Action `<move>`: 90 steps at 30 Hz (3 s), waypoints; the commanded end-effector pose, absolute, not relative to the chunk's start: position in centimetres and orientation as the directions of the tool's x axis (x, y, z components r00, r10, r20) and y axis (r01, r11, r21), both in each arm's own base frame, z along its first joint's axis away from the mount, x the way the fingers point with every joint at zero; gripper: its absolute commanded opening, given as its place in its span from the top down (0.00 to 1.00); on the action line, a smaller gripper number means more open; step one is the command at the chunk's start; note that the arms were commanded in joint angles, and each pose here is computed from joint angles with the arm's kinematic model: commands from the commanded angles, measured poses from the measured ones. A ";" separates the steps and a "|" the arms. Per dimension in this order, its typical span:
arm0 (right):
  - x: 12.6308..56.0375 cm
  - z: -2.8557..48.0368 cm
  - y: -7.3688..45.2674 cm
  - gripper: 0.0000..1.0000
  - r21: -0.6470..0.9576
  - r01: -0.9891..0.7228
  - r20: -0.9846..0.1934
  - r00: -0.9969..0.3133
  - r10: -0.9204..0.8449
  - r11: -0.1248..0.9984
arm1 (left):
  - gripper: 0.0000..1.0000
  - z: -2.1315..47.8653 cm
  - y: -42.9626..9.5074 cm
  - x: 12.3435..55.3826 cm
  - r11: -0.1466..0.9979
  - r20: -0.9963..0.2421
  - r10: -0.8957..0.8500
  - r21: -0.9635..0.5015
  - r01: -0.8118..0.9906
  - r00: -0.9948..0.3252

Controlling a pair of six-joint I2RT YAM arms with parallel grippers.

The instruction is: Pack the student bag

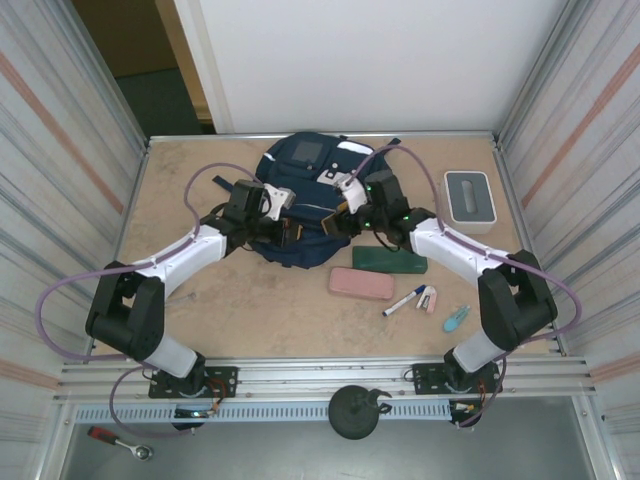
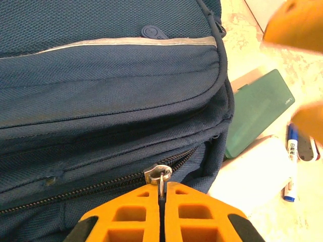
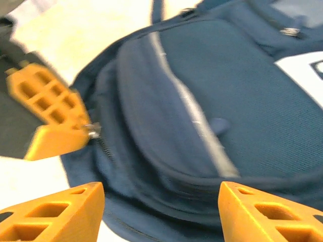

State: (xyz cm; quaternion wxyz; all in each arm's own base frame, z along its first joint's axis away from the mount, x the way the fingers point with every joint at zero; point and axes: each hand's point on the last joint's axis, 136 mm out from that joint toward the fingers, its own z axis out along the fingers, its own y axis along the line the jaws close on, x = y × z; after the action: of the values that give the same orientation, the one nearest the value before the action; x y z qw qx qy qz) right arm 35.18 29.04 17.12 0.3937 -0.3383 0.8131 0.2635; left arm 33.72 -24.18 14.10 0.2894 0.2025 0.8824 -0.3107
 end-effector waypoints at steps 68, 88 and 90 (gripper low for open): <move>36.0 16.6 38.0 0.45 -0.073 -0.893 -0.781 -0.225 -0.582 0.444 | 1.00 22.7 -17.4 36.0 0.787 -0.783 -0.082 -0.430 0.442 -0.616; 35.8 20.7 35.1 1.00 0.025 -0.910 -0.876 -0.220 -0.430 0.414 | 0.99 15.0 -6.6 44.3 0.926 -0.710 -0.189 -0.358 0.117 -0.679; 36.0 21.3 35.3 1.00 0.053 -0.914 -0.889 -0.227 -0.397 0.402 | 0.98 13.9 -6.5 45.6 0.925 -0.689 -0.191 -0.364 0.106 -0.699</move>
State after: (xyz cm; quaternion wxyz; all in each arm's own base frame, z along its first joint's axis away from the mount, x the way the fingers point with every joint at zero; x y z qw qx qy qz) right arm 36.46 36.13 18.03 0.4165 -0.4711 0.7346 0.2548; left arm 41.35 -12.41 14.67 0.3482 0.0414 0.8927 -0.2831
